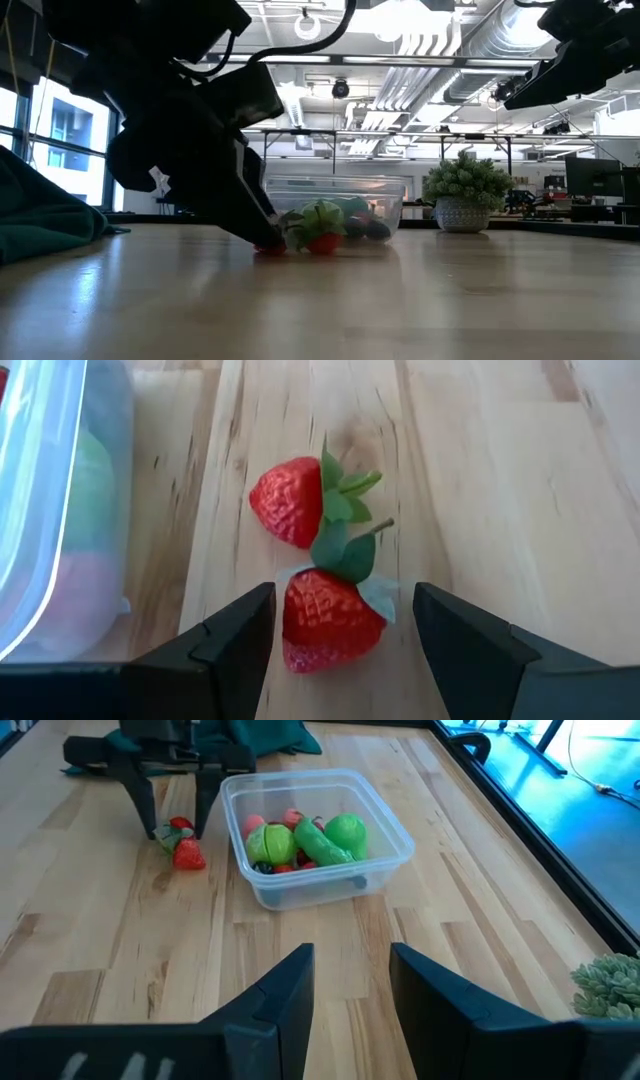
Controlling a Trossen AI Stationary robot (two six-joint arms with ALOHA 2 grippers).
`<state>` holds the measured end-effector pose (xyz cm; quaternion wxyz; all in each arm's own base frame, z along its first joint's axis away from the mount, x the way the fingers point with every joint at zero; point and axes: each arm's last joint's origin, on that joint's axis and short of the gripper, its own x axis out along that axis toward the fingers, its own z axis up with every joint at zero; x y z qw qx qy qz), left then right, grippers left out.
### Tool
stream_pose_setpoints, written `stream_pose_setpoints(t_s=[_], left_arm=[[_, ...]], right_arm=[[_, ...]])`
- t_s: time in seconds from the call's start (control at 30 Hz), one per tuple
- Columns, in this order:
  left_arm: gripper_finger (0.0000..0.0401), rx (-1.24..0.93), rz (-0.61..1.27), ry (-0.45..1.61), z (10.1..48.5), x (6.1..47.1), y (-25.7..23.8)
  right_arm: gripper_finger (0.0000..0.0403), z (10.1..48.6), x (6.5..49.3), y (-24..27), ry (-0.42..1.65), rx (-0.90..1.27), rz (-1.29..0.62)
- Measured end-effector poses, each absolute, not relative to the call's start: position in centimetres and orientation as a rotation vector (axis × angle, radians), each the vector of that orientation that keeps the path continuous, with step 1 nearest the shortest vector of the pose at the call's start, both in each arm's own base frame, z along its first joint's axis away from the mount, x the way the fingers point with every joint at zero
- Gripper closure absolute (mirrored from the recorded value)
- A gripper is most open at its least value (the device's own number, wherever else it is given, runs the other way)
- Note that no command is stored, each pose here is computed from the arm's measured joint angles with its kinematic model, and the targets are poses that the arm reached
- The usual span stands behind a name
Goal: Pick and placing Produce into tupperware
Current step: Put the strawberry into the transparent bin
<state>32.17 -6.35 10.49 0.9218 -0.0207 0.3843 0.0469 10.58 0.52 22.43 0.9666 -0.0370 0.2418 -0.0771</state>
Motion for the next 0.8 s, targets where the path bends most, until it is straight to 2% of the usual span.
stream_pose_setpoints(t_s=[0.17, 0.53, 0.8], left_arm=[[0.0183, -0.051, 0.099, 0.798, 10.43, 32.12, -6.35], [0.0263, -0.083, 0.114, 0.791, 10.47, 32.14, -6.35], [0.0256, -0.078, 0.113, 0.791, 10.46, 32.14, -6.34]], right_arm=[[0.0279, 22.43, 10.58, 0.52, 0.489, -0.075, -0.156], [0.0279, 22.43, 10.58, 0.52, 0.489, -0.075, -0.156], [0.0279, 22.43, 10.58, 0.52, 0.489, -0.075, -0.156]])
